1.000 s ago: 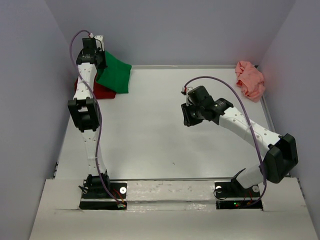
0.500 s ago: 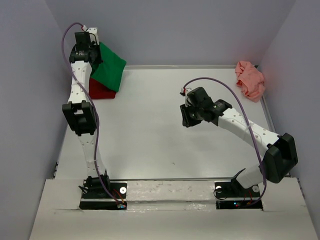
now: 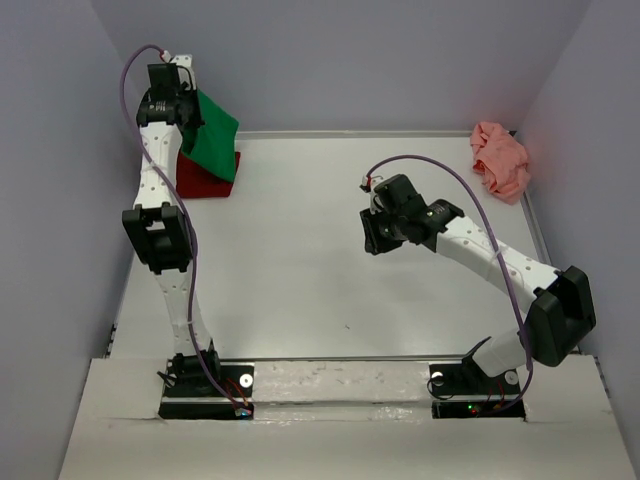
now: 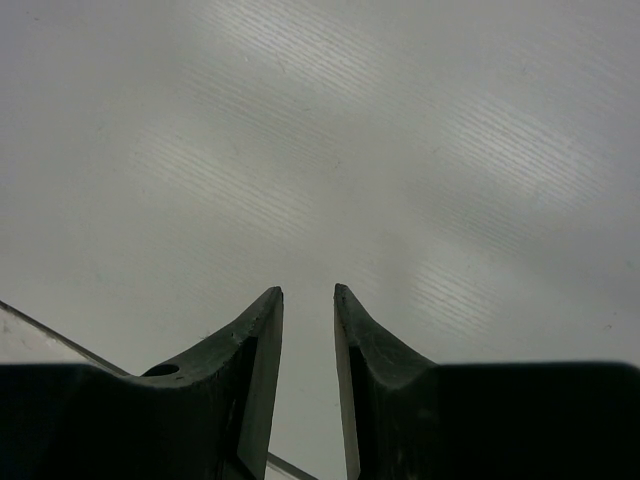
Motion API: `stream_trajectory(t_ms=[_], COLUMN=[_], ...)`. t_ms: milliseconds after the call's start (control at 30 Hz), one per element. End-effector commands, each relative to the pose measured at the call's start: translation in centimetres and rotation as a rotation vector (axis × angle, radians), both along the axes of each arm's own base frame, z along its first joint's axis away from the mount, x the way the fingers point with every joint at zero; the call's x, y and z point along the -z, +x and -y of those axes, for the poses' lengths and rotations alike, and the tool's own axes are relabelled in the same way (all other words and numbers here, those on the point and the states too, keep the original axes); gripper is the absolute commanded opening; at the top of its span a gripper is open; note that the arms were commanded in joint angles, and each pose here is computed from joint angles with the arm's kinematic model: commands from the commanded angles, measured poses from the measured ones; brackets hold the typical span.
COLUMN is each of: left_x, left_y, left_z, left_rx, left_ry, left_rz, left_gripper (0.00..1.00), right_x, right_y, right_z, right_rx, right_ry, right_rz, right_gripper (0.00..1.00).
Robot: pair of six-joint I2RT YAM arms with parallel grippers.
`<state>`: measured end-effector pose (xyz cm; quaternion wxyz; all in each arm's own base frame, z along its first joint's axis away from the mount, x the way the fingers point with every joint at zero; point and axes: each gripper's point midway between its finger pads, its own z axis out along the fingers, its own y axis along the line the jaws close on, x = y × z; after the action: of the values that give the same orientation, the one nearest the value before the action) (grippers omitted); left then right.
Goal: Fold and stack the t-shirts
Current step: Neatly place the folded tshirt to the corner
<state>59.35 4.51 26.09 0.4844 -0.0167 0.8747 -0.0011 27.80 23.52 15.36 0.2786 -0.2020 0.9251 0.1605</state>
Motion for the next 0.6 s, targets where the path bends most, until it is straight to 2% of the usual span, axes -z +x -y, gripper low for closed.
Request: stream_trajectory(t_ms=[0, 100, 400, 567], left_x=[-0.2, 0.7, 8.0, 10.0], left_y=[0.4, 0.6, 1.3, 0.1], left_z=[-1.2, -2.4, -7.3, -12.3], left_rx=[-0.036, -0.066, -0.174, -0.308], left_ry=[-0.007, -0.004, -0.023, 0.007], left_rz=[0.027, 0.005, -0.117, -0.166], left_gripper=[0.00, 0.00, 0.00, 0.00], right_x=[-1.3, -1.1, -1.2, -0.7], right_y=[0.1, 0.1, 0.2, 0.3], right_z=[-0.3, -0.2, 0.5, 0.4], right_rx=[-0.011, -0.008, 0.008, 0.008], right_ry=[0.029, 0.021, -0.005, -0.018], right_rz=[0.055, 0.051, 0.065, 0.052], right_gripper=[0.33, 0.33, 0.33, 0.33])
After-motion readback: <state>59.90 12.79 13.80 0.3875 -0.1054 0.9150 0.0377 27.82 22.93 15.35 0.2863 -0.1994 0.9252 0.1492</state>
